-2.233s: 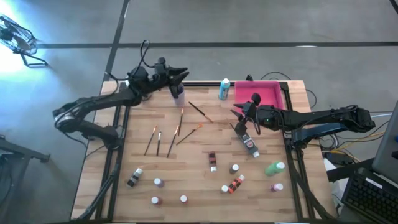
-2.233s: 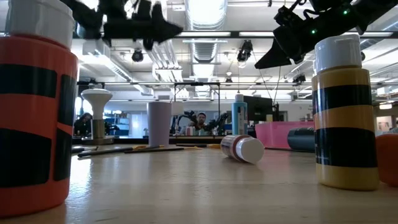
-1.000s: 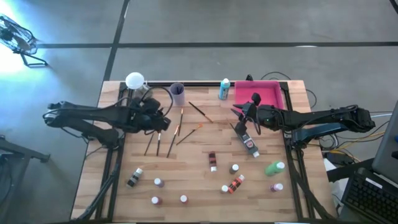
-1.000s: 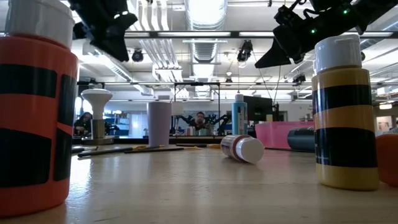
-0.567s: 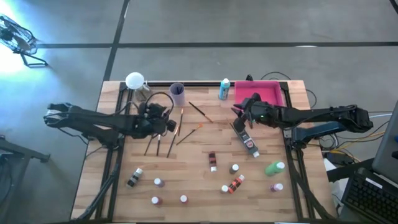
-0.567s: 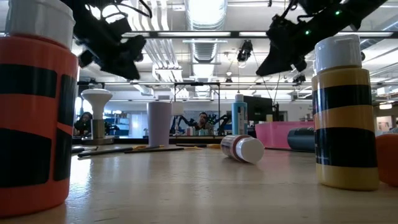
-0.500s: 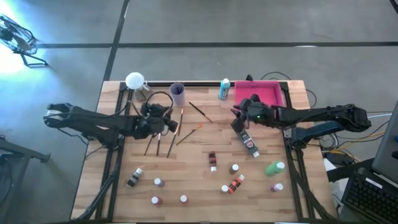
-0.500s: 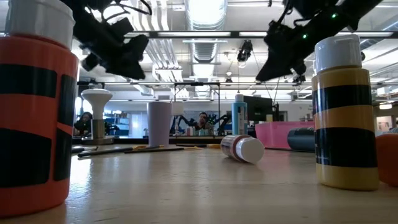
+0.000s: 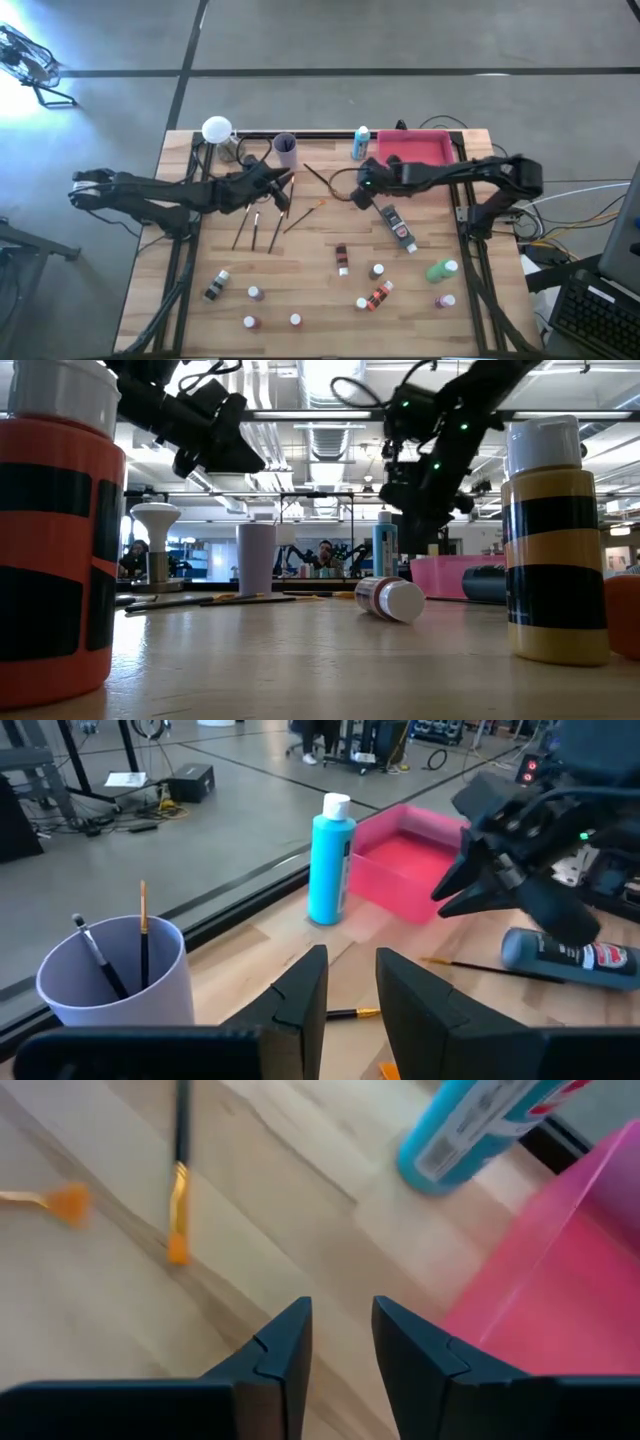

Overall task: Pick & Place Paint Supplies
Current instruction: Put the gold black paint brush into the purple cup

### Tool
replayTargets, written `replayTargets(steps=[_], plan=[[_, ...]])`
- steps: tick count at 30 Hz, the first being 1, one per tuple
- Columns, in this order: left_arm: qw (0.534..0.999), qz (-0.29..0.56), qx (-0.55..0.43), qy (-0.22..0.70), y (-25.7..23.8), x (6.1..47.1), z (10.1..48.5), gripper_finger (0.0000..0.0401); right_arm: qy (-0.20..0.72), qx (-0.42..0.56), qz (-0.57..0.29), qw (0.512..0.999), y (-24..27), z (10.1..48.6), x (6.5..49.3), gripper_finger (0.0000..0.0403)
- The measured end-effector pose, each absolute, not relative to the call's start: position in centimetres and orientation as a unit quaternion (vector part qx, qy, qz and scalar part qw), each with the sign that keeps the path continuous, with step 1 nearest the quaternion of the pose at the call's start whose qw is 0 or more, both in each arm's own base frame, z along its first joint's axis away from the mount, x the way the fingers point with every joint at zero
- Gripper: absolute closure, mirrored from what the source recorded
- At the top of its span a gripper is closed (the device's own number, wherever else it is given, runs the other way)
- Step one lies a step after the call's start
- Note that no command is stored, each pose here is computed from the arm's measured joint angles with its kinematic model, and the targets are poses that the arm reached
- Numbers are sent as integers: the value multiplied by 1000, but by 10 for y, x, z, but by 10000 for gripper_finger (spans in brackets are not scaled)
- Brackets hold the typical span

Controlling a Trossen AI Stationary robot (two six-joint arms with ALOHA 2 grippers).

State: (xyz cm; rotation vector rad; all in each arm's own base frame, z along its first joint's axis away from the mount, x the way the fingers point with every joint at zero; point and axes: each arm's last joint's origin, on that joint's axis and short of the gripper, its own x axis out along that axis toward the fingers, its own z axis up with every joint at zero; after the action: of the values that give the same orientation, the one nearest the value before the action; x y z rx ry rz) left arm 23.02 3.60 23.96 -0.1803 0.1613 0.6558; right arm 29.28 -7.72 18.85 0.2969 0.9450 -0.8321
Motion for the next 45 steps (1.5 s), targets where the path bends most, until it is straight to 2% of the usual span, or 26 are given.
replayTargets(steps=[5, 10, 17, 23, 29, 37, 45], plan=[[940, 320, -82, 81, 36, 230, 240, 307, 497, 105, -396, 764, -82, 180, 311, 314], [941, 319, -73, 80, 36, 231, 243, 307, 539, 63, -373, 752, -85, 174, 323, 312], [942, 319, -72, 78, 36, 231, 244, 307, 600, -7, -287, 747, -85, 175, 330, 288], [942, 319, -71, 80, 36, 231, 243, 307, 629, -63, -195, 750, -83, 176, 330, 274], [942, 318, -56, 90, 36, 231, 242, 307, 647, -120, -139, 740, -83, 175, 329, 265], [942, 319, -55, 93, 36, 231, 242, 307, 637, -105, -134, 751, -98, 174, 327, 259], [942, 319, -55, 93, 36, 231, 242, 307, 635, -84, -122, 758, -110, 173, 324, 280]])
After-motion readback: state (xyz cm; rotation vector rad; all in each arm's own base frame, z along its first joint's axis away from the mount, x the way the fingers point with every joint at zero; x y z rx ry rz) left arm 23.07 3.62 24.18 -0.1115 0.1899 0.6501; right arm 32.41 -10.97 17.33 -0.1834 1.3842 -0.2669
